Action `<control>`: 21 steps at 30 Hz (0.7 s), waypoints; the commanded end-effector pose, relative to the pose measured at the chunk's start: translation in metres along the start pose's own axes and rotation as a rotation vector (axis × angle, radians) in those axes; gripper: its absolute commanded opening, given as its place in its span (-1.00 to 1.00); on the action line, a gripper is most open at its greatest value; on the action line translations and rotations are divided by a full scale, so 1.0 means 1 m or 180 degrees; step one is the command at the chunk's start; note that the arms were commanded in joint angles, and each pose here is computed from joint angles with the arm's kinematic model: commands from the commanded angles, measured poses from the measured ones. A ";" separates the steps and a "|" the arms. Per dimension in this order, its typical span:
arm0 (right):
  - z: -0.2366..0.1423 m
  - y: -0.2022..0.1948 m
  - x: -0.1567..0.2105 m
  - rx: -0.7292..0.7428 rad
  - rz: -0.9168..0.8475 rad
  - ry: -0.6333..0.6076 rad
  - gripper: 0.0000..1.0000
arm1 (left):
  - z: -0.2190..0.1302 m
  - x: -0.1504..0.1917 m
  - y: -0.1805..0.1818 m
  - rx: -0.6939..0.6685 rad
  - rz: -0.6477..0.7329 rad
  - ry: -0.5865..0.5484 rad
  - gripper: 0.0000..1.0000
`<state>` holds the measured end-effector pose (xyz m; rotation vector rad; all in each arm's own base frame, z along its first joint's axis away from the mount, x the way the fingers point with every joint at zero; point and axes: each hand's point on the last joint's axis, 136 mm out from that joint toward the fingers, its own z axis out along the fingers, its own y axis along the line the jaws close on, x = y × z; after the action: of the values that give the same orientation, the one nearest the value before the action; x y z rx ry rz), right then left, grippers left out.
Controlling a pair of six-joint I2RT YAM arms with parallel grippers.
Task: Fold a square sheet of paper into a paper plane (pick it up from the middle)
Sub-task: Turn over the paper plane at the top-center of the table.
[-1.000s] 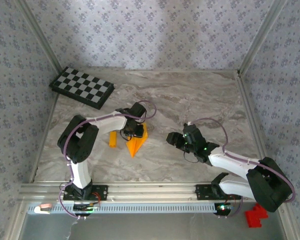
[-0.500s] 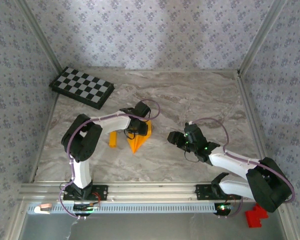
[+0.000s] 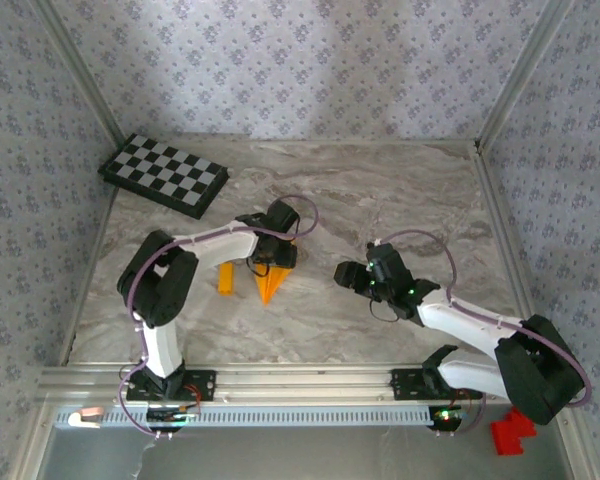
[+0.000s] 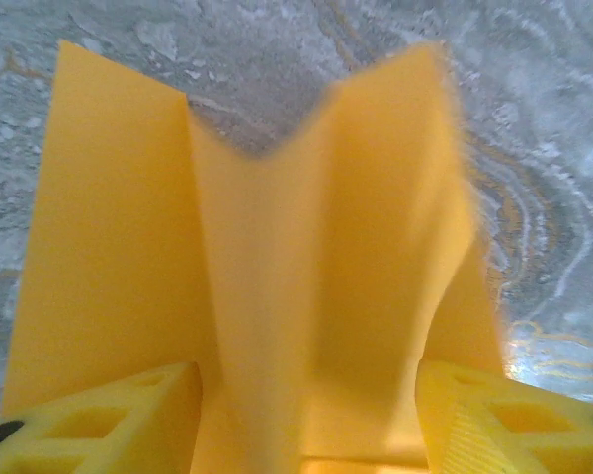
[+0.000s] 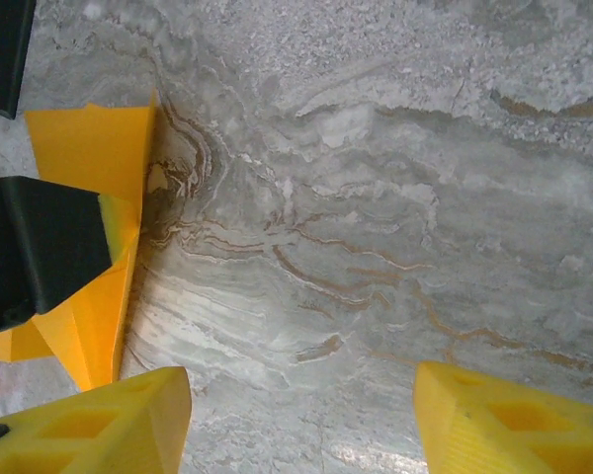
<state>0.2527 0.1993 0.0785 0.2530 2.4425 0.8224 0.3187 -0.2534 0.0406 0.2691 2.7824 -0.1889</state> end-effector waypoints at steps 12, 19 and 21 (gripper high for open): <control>-0.018 0.005 -0.026 0.0475 -0.0637 -0.0123 0.39 | -0.076 -0.017 0.004 0.0227 -0.0010 -0.0537 0.23; -0.060 -0.031 -0.077 0.1601 -0.1097 -0.0525 0.62 | -0.123 -0.035 0.073 0.0054 -0.0391 -0.1201 0.37; -0.076 -0.050 -0.098 0.1996 -0.1144 -0.0745 0.74 | -0.138 -0.040 0.107 -0.0189 -0.0537 -0.1456 0.48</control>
<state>0.2893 0.1492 0.1339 0.0999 2.3853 0.2610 0.3238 -0.1707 0.1579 0.0492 2.4470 -0.2931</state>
